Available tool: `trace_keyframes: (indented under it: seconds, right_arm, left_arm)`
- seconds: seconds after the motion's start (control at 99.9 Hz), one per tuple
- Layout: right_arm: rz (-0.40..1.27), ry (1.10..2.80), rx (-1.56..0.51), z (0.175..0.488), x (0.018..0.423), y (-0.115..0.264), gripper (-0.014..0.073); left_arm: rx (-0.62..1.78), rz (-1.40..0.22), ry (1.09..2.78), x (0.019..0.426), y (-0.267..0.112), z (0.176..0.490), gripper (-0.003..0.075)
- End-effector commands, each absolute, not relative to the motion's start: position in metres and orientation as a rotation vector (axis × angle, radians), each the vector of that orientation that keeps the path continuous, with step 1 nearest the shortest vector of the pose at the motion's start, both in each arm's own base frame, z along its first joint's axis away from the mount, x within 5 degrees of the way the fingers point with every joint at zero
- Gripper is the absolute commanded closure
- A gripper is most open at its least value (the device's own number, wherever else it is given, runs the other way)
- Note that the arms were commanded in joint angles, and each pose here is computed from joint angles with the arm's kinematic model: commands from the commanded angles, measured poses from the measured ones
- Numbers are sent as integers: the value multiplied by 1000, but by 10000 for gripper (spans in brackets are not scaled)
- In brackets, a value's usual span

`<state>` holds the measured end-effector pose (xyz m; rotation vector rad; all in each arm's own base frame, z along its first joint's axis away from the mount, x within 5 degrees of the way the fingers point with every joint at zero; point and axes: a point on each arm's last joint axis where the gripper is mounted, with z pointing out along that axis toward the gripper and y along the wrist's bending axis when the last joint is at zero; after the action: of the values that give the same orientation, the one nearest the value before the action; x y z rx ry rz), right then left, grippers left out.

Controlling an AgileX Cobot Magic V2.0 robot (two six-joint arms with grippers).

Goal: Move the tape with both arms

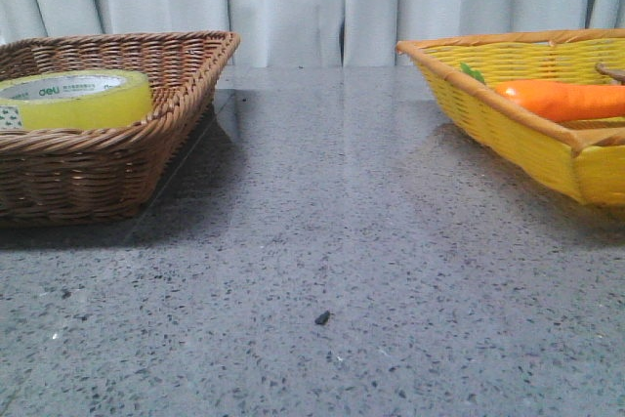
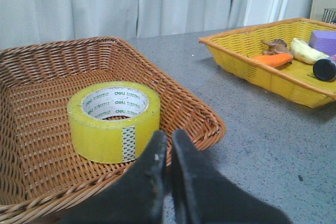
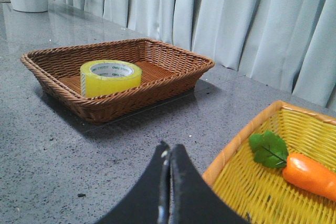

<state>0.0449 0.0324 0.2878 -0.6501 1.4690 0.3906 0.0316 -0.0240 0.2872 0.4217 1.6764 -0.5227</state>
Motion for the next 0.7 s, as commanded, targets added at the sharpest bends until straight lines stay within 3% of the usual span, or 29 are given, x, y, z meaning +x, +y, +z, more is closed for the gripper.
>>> trace_keyframes:
  seconds: [0.0, 0.39, 0.69]
  right_arm:
    - [401, 1371, -632, 303, 43, 33, 662]
    - [401, 1371, -632, 303, 43, 33, 662]
    - [401, 1371, -632, 303, 43, 33, 662]
  left_arm:
    - [384, -552, 1590, 33, -24, 300, 741]
    - [178, -304, 1467, 48, -16, 255, 741]
    - [2, -110, 1560, 54, -4, 201, 741]
